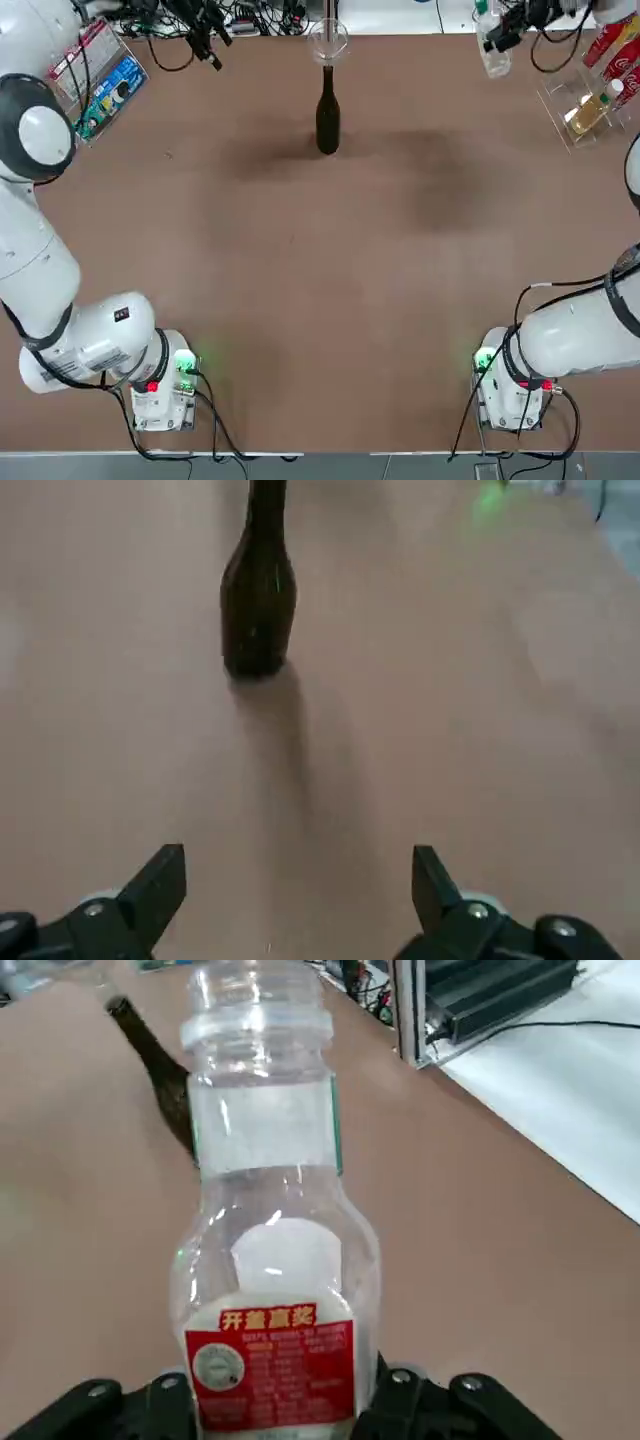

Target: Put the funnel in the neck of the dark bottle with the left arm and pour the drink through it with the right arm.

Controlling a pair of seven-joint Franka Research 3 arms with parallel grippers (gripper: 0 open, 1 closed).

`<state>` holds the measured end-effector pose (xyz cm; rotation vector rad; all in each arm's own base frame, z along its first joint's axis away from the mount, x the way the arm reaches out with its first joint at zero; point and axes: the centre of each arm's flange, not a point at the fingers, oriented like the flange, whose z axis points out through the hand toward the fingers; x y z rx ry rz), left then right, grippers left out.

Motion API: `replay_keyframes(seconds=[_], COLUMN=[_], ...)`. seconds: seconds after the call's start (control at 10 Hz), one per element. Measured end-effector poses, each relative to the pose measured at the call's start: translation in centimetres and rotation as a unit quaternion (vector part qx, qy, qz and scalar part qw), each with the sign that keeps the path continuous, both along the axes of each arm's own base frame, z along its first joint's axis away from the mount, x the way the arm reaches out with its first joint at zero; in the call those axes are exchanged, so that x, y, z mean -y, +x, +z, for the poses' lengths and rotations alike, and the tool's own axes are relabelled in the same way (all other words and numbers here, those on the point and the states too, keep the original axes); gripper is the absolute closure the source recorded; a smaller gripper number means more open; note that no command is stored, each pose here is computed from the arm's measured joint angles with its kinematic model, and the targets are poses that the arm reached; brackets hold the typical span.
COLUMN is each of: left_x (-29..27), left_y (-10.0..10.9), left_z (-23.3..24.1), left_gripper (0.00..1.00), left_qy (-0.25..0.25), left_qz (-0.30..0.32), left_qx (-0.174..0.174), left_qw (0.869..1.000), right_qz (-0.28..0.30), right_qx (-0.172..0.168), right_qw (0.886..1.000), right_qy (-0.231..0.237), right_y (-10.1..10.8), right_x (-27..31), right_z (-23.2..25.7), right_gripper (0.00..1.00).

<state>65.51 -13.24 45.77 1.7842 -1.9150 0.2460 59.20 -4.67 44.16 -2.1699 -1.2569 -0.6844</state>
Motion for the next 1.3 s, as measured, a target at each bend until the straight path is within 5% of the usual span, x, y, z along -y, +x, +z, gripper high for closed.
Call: replay_keyframes(seconds=[0.2,0.3,0.5,0.6,0.8,1.3], left_x=[-0.6,-0.6,-0.2,-0.1,-0.2,-2.1], left_y=[-1.5,-2.3,-3.8,-4.4,-5.5,-6.6], left_z=[2.3,3.4,6.1,7.6,9.8,14.8], left_gripper=[0.0,0.0,0.0,0.0,0.0,0.0], left_qy=[0.082,0.117,0.174,0.194,0.225,0.25], left_qz=[0.102,0.177,0.334,0.393,0.456,0.523], left_qx=[-0.058,-0.099,-0.162,-0.17,-0.163,-0.112], left_qw=[0.99,0.972,0.912,0.883,0.846,0.807], right_qz=[0.036,0.053,0.087,0.104,0.134,0.157], right_qx=[0.034,0.049,0.08,0.095,0.124,0.154], right_qw=[0.998,0.996,0.989,0.984,0.97,0.941], right_qy=[0.035,0.052,0.087,0.113,0.158,0.256], right_y=[-1.7,-2.5,-3.6,-4.0,-4.7,-7.8], right_x=[2.2,3.1,4.4,4.8,5.4,6.1], right_z=[-2.7,-4.1,-7.8,-10.4,-16.1,-26.4], right_gripper=[0.52,0.52,0.52,0.52,0.52,0.52])
